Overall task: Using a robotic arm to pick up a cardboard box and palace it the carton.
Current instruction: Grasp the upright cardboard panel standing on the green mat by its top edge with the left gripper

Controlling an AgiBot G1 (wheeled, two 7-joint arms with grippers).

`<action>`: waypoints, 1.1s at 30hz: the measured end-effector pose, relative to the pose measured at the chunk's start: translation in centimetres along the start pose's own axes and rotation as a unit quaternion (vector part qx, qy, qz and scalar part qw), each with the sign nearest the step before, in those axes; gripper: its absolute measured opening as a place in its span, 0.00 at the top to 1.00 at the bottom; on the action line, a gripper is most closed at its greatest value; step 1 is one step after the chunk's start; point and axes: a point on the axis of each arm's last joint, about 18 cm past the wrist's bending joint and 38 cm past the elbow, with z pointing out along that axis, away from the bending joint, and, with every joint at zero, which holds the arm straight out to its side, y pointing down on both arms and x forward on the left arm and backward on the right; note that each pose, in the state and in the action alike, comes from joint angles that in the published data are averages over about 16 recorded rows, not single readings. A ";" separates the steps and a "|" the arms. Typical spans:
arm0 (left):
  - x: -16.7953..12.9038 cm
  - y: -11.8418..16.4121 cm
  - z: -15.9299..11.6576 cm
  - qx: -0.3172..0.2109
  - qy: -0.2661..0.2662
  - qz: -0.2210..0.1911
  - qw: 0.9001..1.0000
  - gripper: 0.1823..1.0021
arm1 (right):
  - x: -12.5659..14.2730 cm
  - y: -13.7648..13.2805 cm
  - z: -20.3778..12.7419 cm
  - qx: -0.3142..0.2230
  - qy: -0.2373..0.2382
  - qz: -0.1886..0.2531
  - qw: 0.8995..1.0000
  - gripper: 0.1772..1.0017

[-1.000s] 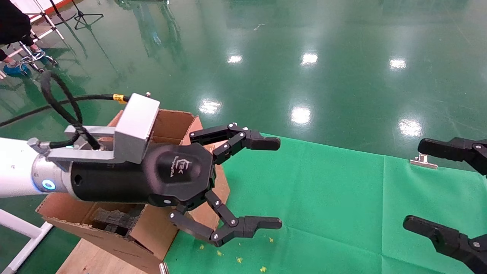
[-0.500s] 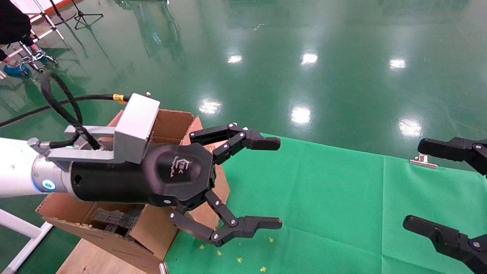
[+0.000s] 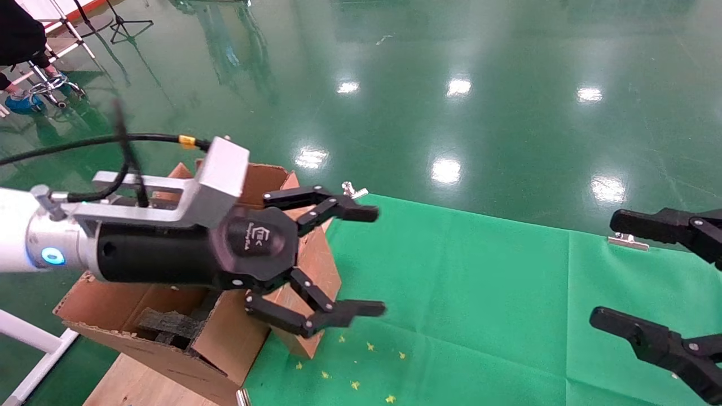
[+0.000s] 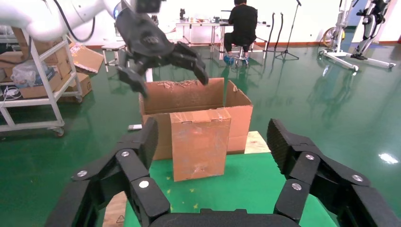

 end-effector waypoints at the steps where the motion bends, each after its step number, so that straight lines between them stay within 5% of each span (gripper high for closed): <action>1: -0.3 0.1 -0.3 -0.015 -0.010 -0.006 1.000 0.00 | 0.0 0.0 0.0 0.000 0.000 0.000 1.000 0.14; 8: -2.1 0.8 -2.8 -0.103 -0.082 -0.048 0.990 0.00 | 0.0 0.0 0.0 0.000 0.000 0.000 1.000 0.28; 23: -4.0 2.1 -4.8 -0.184 -0.149 -0.115 0.965 0.00 | 0.0 0.0 0.0 0.000 0.000 0.000 1.000 0.70; 33: -6.1 2.6 -4.1 -0.267 -0.206 -0.203 0.919 0.00 | 0.0 0.0 0.0 0.000 0.000 0.000 1.000 0.89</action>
